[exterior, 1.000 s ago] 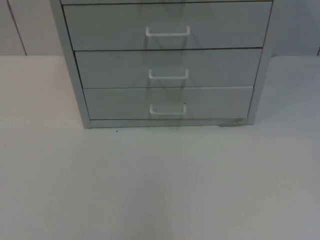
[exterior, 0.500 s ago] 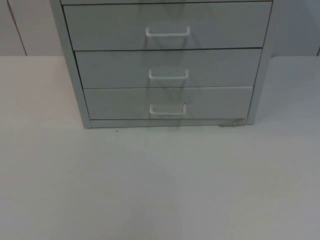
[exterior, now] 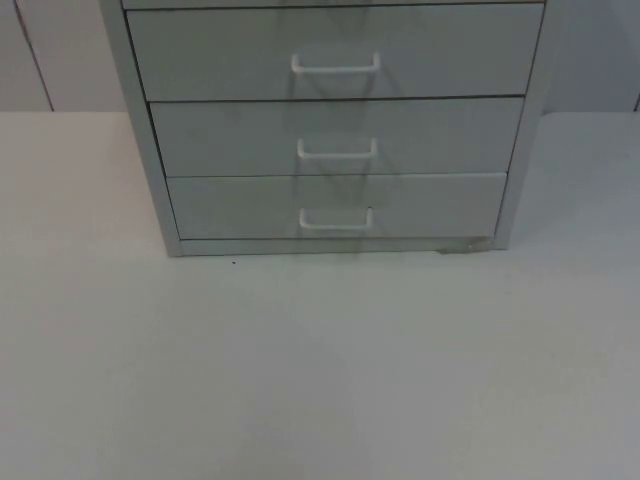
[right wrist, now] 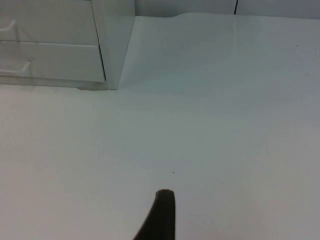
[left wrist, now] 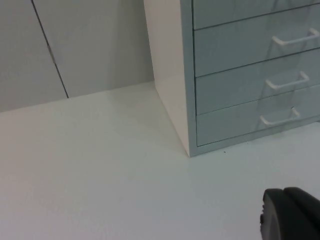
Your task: Open the drawer with the left hand, place the block into the drawer with the right hand, then close the drawer with the left hand.
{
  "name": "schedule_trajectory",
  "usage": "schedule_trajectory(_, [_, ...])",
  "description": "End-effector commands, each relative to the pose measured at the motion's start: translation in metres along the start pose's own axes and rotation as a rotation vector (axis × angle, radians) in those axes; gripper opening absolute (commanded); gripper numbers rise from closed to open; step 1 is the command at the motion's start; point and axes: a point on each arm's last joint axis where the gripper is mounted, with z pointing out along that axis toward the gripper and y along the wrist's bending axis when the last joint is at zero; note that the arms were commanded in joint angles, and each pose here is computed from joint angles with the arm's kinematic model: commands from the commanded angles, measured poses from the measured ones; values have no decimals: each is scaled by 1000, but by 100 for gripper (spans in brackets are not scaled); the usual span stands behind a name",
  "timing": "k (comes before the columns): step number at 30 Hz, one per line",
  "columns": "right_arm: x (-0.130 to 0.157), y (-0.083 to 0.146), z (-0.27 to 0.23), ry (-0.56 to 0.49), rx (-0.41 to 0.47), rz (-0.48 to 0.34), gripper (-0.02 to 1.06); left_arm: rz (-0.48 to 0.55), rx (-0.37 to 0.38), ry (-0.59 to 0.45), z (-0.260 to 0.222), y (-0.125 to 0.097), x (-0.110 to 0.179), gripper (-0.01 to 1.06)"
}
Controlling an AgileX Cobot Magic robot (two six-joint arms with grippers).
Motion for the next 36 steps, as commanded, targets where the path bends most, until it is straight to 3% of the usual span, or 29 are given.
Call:
schedule_trajectory(1, [0, -1, 2, -10, 8, 0, 77, -2, -1, 5, 1, 0, 2, 0])
schedule_trajectory(11, [0, -1, 2, -10, 8, -1, 79, -12, 1, 138, 0, 0, 14, 0])
schedule_trajectory(15, [0, -1, 2, -10, 8, -1, 98, -30, 0, 159, 2, 0, 17, 0])
schedule_trajectory(18, [0, -1, 2, -10, 8, -1, 105, -32, 0, 166, 3, 0, 19, 0])
schedule_trajectory(22, [0, -1, 2, -10, 8, -1, 105, -42, -11, 167, 3, 0, 19, 0])
schedule_trajectory(25, [0, -1, 2, -10, 8, -1, 105, -88, -66, 170, 3, 5, 19, 0])
schedule_trajectory(32, [0, -1, 2, -10, 8, -1, 105, -90, -66, 170, 3, 5, 19, 0])
schedule_trajectory(34, [0, -1, 2, -10, 8, -1, 105, -86, -58, 169, 3, 4, 19, 7])
schedule_trajectory(35, [0, -1, 2, -10, 8, -1, 105, -87, -57, 169, 3, 4, 19, 20])
schedule_trajectory(36, [0, -1, 2, -10, 8, -1, 105, -87, -57, 169, 3, 4, 19, 20])
